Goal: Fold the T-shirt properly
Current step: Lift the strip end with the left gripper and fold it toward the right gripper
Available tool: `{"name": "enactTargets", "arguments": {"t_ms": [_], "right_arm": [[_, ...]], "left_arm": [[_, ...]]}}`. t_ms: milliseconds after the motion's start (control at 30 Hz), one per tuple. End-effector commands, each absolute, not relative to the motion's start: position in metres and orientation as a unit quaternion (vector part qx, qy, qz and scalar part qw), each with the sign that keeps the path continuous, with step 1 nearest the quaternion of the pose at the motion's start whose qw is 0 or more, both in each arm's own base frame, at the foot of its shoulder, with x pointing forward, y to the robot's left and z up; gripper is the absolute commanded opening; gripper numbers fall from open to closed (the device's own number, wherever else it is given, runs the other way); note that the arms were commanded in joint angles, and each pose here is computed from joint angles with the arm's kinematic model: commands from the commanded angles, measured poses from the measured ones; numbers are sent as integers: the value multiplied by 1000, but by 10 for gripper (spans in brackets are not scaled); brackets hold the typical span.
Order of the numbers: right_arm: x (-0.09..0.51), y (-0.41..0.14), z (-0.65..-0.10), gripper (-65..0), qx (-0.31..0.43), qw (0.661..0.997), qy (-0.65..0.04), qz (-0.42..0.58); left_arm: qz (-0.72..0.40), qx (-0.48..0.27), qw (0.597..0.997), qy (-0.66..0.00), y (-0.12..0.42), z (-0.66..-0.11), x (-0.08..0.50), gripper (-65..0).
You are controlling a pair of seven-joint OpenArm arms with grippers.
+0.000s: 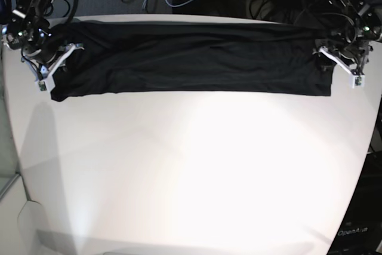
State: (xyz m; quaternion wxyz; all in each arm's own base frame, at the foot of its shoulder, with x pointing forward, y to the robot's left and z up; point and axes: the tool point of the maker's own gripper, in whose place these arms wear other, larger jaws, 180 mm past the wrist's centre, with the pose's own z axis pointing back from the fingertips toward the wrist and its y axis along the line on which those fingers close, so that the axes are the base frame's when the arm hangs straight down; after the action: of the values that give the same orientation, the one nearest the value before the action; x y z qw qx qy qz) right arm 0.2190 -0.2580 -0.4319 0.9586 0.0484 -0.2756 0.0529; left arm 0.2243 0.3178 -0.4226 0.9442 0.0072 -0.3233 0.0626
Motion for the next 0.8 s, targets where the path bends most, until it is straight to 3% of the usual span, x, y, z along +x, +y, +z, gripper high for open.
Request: {"name": "enactTargets", "arguments": {"t_ms": [0, 533, 600, 767], "right_arm": [[208, -260, -440, -598, 41, 967, -243, 62], [208, -260, -438, -598, 40, 967, -245, 63], [208, -260, -438, -598, 40, 967, -245, 63], [208, -260, -438, -598, 40, 967, -245, 63]], "left_arm": [[62, 12, 940, -334, 324, -416, 231, -209], [62, 18, 948, -311, 324, -434, 227, -222], [67, 8, 951, -300, 321, -443, 223, -282], [79, -12, 957, -278, 319, -461, 218, -590]]}}
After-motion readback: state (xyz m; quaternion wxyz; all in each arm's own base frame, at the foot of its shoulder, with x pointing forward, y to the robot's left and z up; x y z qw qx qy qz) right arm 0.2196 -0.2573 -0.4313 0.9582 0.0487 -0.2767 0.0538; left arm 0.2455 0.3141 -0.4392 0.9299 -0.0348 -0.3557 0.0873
